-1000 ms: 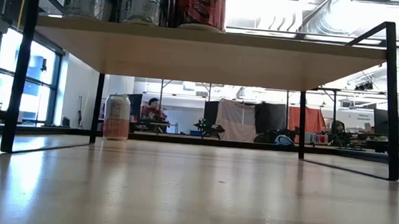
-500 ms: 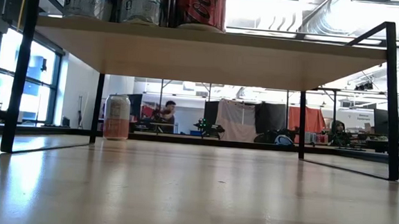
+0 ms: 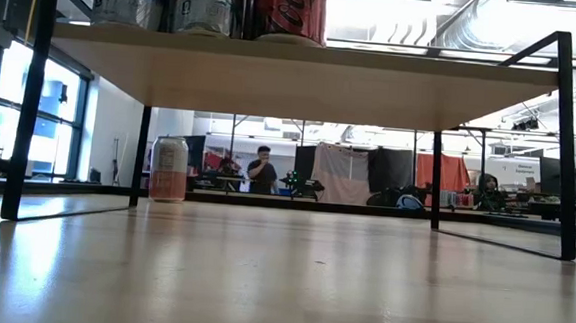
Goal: Place canned beverage on shelf
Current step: Adjust the middle red soda can on the shelf, then put the bottom orange white soda can on the shelf
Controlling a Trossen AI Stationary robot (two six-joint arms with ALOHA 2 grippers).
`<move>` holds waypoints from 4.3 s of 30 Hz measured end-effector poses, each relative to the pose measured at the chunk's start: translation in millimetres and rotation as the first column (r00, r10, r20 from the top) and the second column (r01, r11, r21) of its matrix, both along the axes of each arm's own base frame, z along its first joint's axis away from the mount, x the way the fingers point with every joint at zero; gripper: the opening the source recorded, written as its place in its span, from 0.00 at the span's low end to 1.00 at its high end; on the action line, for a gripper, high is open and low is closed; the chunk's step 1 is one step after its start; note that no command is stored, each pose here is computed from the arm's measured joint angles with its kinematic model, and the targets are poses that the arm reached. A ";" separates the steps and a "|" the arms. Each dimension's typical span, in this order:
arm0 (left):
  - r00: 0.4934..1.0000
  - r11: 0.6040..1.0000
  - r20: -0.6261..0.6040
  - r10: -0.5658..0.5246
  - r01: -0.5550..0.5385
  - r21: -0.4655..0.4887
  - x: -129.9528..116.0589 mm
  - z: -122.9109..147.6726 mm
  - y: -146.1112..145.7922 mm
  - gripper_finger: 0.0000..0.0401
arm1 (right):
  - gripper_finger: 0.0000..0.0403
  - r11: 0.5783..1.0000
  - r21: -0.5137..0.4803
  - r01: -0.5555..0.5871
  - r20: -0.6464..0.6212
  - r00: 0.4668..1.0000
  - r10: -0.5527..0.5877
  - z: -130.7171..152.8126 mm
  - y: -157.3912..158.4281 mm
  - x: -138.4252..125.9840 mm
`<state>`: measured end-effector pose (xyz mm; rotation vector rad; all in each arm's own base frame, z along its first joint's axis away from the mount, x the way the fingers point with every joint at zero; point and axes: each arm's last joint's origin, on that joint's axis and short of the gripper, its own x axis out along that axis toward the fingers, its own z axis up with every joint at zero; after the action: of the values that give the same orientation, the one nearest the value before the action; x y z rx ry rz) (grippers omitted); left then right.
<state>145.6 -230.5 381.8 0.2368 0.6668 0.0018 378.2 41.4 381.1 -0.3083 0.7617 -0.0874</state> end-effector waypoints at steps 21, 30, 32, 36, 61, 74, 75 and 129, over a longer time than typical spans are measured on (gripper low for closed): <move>1.000 1.000 0.000 0.001 -0.001 -0.001 0.0 0.0 0.0 0.83 | 0.59 0.999 -0.043 0.013 0.002 1.000 -0.013 1.8 -0.9 -1.7; 1.000 1.000 0.000 0.001 -0.001 0.000 0.0 0.0 0.0 0.83 | 0.59 0.999 -0.030 0.030 -0.025 0.999 -0.031 -0.1 -1.2 -4.1; 1.000 1.000 0.000 0.000 0.000 0.000 0.0 0.0 0.0 0.84 | 0.59 0.999 -0.030 0.030 -0.025 0.999 -0.031 -0.1 -1.3 -4.2; 1.000 1.000 0.000 0.001 -0.001 0.000 0.0 0.0 0.0 0.83 | 0.59 0.999 -0.029 0.028 -0.021 0.999 -0.029 0.2 -0.5 -4.0; 0.993 0.993 0.084 -0.089 0.095 -0.074 6.5 9.3 -14.2 0.83 | 0.59 0.948 0.246 -0.202 0.241 0.960 0.142 66.3 108.0 -94.4; 0.990 0.953 -0.092 -0.111 0.079 -0.292 2.1 4.3 -17.0 0.83 | 0.59 0.913 0.404 0.050 0.073 0.994 -0.086 45.4 178.7 -177.6; 0.990 0.947 -0.101 -0.101 0.065 -0.314 1.9 4.2 -17.2 0.83 | 0.59 0.911 0.405 0.077 0.054 0.993 -0.108 43.2 180.7 -184.8; 0.991 0.907 -0.132 -0.016 -0.041 -0.419 2.1 4.2 -17.3 0.83 | 0.94 0.925 0.176 0.336 -0.585 0.791 -0.176 -83.5 205.7 -237.2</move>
<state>147.7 -247.7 386.0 -0.1879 0.7846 -0.1468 141.1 247.0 297.6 0.0498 1.3931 -0.1538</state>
